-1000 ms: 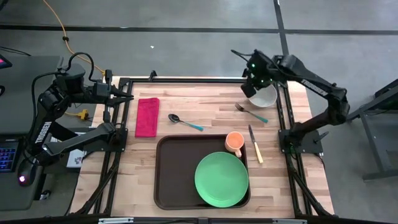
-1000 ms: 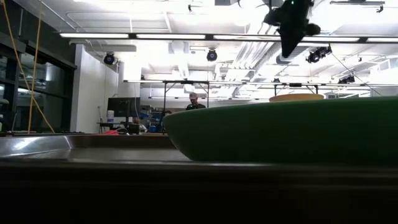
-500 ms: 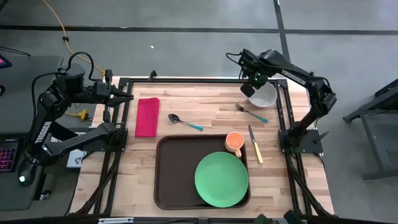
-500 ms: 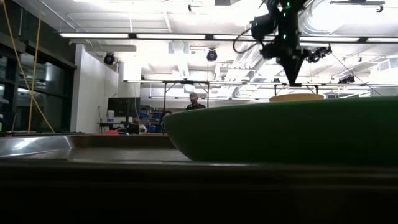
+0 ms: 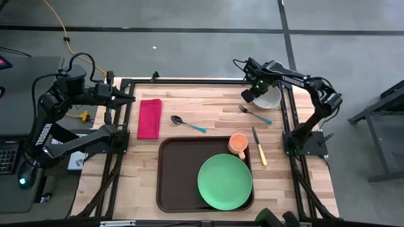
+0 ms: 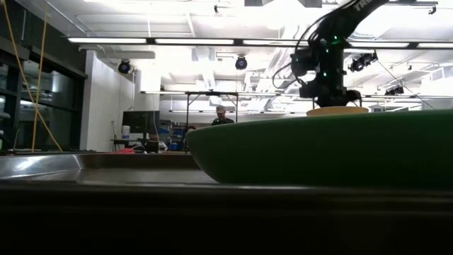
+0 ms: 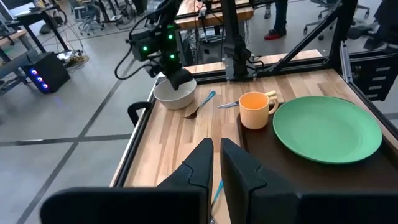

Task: Set up tray
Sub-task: Put the gray bowl on the green plate on the brown serving tray

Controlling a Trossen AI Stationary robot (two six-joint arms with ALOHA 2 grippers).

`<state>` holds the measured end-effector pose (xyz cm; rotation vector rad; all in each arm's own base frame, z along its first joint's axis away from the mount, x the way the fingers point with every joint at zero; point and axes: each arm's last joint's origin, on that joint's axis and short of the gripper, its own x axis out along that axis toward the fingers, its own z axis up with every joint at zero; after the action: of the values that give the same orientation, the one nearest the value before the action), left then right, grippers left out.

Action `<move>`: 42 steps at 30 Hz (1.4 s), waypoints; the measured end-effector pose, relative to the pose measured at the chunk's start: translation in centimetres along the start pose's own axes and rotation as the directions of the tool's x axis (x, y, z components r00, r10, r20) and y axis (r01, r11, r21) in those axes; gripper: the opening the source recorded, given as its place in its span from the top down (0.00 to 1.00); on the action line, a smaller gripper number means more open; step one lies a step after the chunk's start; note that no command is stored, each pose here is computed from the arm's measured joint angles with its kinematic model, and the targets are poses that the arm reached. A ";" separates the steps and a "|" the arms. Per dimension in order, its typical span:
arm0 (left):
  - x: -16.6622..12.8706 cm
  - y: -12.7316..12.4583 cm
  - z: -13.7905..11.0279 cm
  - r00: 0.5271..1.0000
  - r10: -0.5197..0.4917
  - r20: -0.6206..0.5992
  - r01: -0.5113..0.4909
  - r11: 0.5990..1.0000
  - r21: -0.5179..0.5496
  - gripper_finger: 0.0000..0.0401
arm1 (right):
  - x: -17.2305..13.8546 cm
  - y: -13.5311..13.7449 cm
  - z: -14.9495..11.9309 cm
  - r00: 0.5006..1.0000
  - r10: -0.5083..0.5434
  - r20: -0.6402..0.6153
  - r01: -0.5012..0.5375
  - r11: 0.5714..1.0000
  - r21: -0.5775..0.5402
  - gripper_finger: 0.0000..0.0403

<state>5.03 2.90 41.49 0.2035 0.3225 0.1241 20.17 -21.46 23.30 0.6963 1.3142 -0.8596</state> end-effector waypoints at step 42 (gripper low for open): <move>0.0 0.0 0.0 1.000 0.003 -0.002 -0.003 1.000 -0.015 0.84 | 4.6 0.4 1.4 0.999 0.007 -0.044 -0.005 0.999 0.051 0.67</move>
<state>5.03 2.91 41.49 0.1892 0.3227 0.1297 21.45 -23.09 18.92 0.7631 1.3331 -0.8801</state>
